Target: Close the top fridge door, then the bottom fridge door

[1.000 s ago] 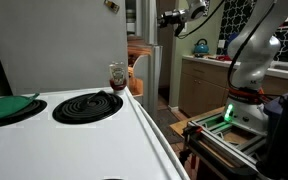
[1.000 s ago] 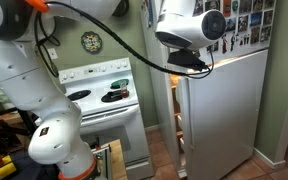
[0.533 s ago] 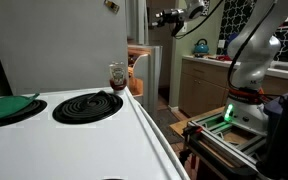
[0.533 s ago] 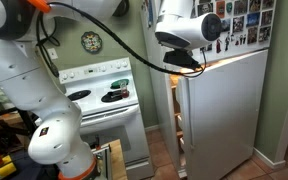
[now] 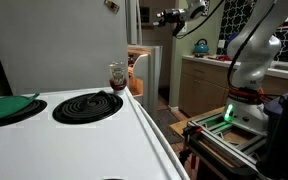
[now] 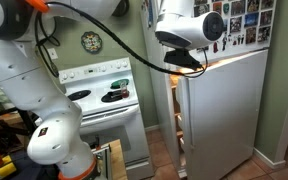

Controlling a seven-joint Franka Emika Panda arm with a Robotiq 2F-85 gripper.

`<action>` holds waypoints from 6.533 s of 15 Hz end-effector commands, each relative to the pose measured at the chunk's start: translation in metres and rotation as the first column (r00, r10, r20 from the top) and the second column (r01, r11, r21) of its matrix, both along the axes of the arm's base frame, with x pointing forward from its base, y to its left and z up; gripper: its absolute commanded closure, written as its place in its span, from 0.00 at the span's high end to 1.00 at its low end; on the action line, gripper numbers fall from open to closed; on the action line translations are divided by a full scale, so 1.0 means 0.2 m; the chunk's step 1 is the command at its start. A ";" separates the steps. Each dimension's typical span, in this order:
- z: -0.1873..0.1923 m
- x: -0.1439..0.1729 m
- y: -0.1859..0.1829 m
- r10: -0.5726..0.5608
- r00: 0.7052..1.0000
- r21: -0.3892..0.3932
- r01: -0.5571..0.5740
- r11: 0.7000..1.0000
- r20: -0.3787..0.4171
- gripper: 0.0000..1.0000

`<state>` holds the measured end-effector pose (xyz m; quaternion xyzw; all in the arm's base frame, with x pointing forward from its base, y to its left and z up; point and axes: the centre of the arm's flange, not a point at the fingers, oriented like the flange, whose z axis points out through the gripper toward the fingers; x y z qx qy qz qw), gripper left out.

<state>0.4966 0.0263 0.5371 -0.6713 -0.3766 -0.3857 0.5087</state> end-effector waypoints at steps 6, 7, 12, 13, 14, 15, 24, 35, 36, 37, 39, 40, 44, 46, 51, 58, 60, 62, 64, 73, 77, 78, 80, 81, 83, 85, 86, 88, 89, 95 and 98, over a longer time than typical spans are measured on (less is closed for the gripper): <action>0.01 -0.04 -0.07 -0.018 1.000 -0.058 0.018 0.998 0.004 1.00; 0.00 -0.03 -0.10 -0.034 0.999 -0.087 0.034 0.996 -0.007 1.00; -0.16 -0.01 -0.31 -0.186 0.977 -0.303 0.147 0.941 -0.104 1.00; -0.19 -0.01 -0.33 -0.208 0.970 -0.332 0.157 0.930 -0.124 1.00; -0.22 0.00 -0.33 -0.226 0.964 -0.360 0.163 0.919 -0.141 1.00; -0.25 0.00 -0.33 -0.238 0.958 -0.381 0.162 0.910 -0.161 1.00; -0.50 0.06 -0.29 -0.249 0.939 -0.402 0.139 0.905 -0.235 1.00; -0.56 0.08 -0.23 -0.240 0.921 -0.330 0.134 0.934 -0.307 1.00; -0.56 0.08 -0.23 -0.238 0.920 -0.324 0.133 0.937 -0.311 1.00; -0.56 0.08 -0.22 -0.237 0.919 -0.320 0.132 0.938 -0.315 1.00; -0.56 0.08 -0.21 -0.233 0.917 -0.309 0.131 0.942 -0.322 1.00; -0.56 0.08 -0.21 -0.231 0.917 -0.305 0.129 0.944 -0.325 1.00; -0.56 0.07 -0.18 -0.203 0.913 -0.276 0.105 0.955 -0.355 1.00; -0.56 0.06 -0.12 -0.155 0.911 -0.213 0.077 0.974 -0.382 1.00; -0.58 0.01 -0.04 -0.016 0.885 -0.041 -0.004 0.999 -0.466 1.00; -0.56 -0.01 -0.04 0.012 0.880 -0.012 -0.020 1.000 -0.474 1.00; -0.56 -0.01 -0.04 0.012 0.881 -0.014 -0.021 1.000 -0.474 1.00; -0.56 -0.01 -0.04 0.007 0.883 -0.022 -0.020 1.000 -0.470 1.00; -0.54 -0.01 -0.06 -0.008 0.886 -0.037 -0.011 0.999 -0.464 1.00; -0.51 0.02 -0.18 -0.067 0.900 -0.075 0.039 0.996 -0.430 1.00; -0.51 0.02 -0.20 -0.092 0.902 -0.104 0.053 0.993 -0.421 1.00; -0.51 0.02 -0.20 -0.092 0.903 -0.105 0.053 0.993 -0.420 1.00; -0.59 0.05 -0.14 0.004 0.912 -0.059 -0.030 0.998 -0.410 1.00; -0.63 0.07 -0.09 0.060 0.918 -0.042 -0.082 0.996 -0.393 1.00; -0.71 0.09 0.00 0.164 0.923 -0.038 -0.188 0.981 -0.347 1.00; -0.81 0.11 0.09 0.235 0.929 -0.056 -0.261 0.964 -0.284 1.00; -0.85 0.13 0.12 0.268 0.929 -0.072 -0.295 0.953 -0.256 1.00; -0.91 0.16 0.18 0.305 0.936 -0.106 -0.325 0.940 -0.175 1.00; -0.93 0.18 0.20 0.310 0.941 -0.119 -0.326 0.938 -0.135 1.00; -1.00 0.29 0.23 0.278 0.955 -0.169 -0.259 0.951 0.100 1.00; -1.02 0.33 0.27 0.217 0.962 -0.126 -0.198 0.972 0.166 1.00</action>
